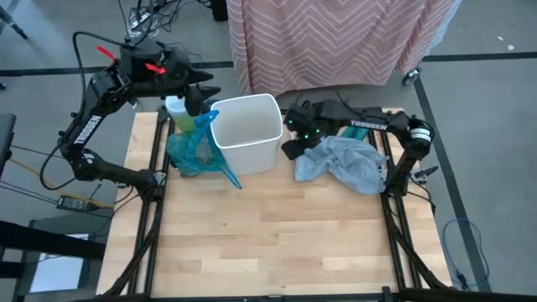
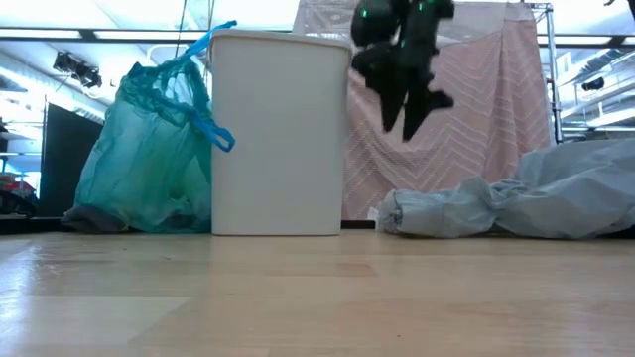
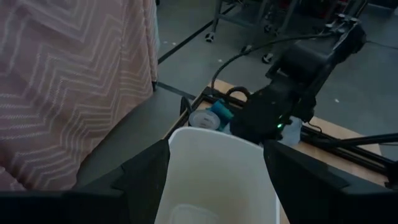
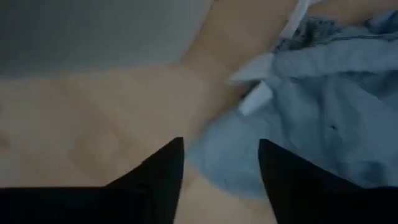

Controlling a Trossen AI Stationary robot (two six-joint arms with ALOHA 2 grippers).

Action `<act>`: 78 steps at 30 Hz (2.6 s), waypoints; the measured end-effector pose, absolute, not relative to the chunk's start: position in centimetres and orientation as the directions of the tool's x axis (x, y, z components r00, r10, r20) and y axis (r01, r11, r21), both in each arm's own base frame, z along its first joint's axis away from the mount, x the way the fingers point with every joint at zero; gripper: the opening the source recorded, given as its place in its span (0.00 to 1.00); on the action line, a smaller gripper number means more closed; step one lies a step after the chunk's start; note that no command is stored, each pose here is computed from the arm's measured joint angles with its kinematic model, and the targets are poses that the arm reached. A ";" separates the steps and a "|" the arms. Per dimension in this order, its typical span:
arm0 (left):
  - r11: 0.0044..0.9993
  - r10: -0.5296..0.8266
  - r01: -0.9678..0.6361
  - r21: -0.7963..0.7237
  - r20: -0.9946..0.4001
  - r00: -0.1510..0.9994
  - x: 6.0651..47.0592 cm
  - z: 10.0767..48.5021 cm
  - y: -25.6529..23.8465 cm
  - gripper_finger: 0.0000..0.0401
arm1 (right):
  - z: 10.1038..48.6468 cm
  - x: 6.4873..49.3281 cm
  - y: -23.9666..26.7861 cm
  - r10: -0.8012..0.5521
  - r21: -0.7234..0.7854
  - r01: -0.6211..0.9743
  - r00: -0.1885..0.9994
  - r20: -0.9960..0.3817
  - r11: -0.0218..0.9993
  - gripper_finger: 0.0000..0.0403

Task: Place trash/remove bag and relplace
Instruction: Insert the gray trash bag into the trash bin

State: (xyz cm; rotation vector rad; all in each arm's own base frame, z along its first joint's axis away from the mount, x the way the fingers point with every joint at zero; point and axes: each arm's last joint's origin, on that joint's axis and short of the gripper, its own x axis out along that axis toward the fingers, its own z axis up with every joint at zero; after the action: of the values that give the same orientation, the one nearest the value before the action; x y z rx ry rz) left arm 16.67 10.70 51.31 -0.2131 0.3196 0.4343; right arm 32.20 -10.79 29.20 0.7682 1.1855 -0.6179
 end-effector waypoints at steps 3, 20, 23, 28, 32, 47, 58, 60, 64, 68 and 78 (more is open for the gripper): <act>0.885 0.373 -0.445 -0.133 -0.367 0.852 16.6 51.1 10.7 0.69 | 26.6 32.1 -11.1 -0.051 0.186 0.817 0.254 -0.966 0.547 0.54; 0.888 0.372 -0.446 -0.116 -0.390 0.843 16.5 50.9 10.6 0.69 | 20.9 32.1 -10.6 -0.162 0.198 0.892 0.284 -0.945 0.407 0.53; 0.888 0.372 -0.445 -0.116 -0.389 0.843 16.5 50.9 10.6 0.69 | 20.1 32.2 -10.6 -0.171 0.240 0.891 0.324 -0.930 0.385 0.53; 0.888 0.372 -0.446 -0.116 -0.389 0.843 16.5 50.9 10.6 0.69 | 18.6 31.4 -10.3 -0.155 0.227 0.916 0.290 -0.944 0.331 0.48; 0.887 0.373 -0.447 -0.116 -0.389 0.842 16.5 50.9 10.6 0.69 | 17.7 30.7 -10.1 -0.142 0.194 0.942 0.239 -0.960 0.275 0.36; 0.881 0.391 -0.460 -0.110 -0.379 0.839 16.5 51.0 10.7 0.69 | 24.9 33.1 -10.9 -0.238 0.276 0.897 0.368 -0.899 0.344 0.00; 0.882 0.370 -0.433 -0.186 -0.294 0.881 16.8 51.8 10.8 0.69 | 34.1 31.4 -11.5 -0.438 0.122 0.940 0.260 -0.860 0.318 0.00; 0.891 0.350 -0.407 -0.200 -0.270 0.897 16.9 52.0 10.7 0.69 | 36.1 30.8 -11.5 -0.483 0.102 0.943 0.253 -0.838 0.316 0.00; 0.901 0.323 -0.373 -0.223 -0.229 0.918 17.0 52.4 10.7 0.69 | 39.9 29.5 -11.6 -0.609 0.061 0.962 0.218 -0.763 0.267 0.00; 0.907 0.294 -0.342 -0.246 -0.212 0.932 17.3 52.6 10.7 0.69 | 43.5 27.8 -11.8 -0.701 0.067 0.970 0.215 -0.679 0.233 0.00; 0.912 0.170 -0.211 -0.351 -0.144 0.975 19.4 52.6 11.7 0.69 | 50.4 25.2 -12.0 -0.838 0.163 0.951 0.308 -0.451 0.262 0.00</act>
State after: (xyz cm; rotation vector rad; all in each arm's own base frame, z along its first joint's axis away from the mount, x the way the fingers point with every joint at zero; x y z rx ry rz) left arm 19.42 11.74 52.64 -0.3739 0.1109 0.1967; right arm 25.20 -11.98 50.39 0.4433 0.2983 -1.2341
